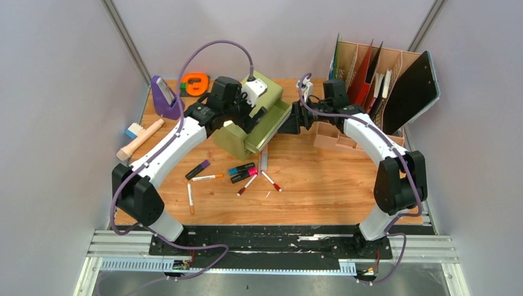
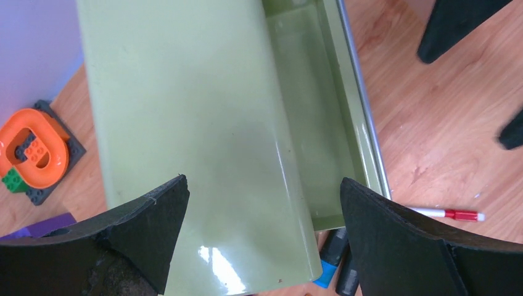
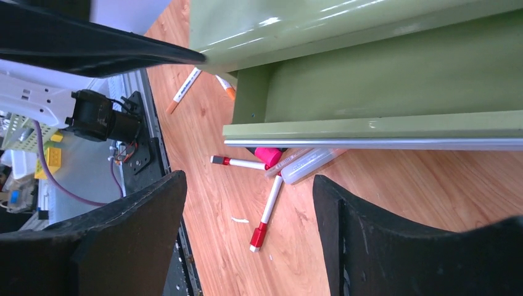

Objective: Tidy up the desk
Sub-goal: Open the drawer in the storage box.

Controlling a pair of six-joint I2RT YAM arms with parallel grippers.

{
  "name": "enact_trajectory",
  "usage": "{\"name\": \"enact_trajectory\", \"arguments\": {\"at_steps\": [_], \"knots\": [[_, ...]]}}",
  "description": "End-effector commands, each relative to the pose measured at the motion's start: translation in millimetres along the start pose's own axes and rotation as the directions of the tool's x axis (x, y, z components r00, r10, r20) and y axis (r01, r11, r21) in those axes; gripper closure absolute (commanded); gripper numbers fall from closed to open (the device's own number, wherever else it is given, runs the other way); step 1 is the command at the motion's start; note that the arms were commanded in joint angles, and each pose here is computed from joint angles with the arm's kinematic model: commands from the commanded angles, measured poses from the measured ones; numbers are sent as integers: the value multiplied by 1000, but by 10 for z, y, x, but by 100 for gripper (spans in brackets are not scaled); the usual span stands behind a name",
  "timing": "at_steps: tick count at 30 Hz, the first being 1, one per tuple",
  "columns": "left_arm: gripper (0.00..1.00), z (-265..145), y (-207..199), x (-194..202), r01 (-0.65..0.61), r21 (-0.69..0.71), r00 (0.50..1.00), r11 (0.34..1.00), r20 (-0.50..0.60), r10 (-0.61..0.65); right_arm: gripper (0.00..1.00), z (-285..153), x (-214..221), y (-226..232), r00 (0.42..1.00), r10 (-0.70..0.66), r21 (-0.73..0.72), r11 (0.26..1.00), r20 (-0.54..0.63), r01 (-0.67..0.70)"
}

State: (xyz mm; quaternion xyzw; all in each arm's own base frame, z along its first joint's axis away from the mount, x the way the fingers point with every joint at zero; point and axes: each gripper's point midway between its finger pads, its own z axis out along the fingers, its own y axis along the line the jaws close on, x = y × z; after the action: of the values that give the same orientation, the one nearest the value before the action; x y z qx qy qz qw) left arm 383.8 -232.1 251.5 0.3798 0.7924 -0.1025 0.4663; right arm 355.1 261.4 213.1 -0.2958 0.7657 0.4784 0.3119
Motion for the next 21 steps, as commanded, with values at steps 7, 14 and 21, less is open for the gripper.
{"name": "enact_trajectory", "arguments": {"at_steps": [7, 14, 21], "knots": [[0, 249, 68, 417, -154, -126, 976, 980, -174, 131, 25, -215, 49, 252, 988, -149, -27, 988, 26, 150], [0, 212, 312, 647, -302, -232, 927, 925, -299, 228, 25, -205, 115, 195, 990, -143, -10, 990, 16, 143], [0, 171, 568, 765, -467, -252, 850, 847, -393, 352, 25, -193, 132, 176, 990, -137, -11, 990, 12, 137]]}}
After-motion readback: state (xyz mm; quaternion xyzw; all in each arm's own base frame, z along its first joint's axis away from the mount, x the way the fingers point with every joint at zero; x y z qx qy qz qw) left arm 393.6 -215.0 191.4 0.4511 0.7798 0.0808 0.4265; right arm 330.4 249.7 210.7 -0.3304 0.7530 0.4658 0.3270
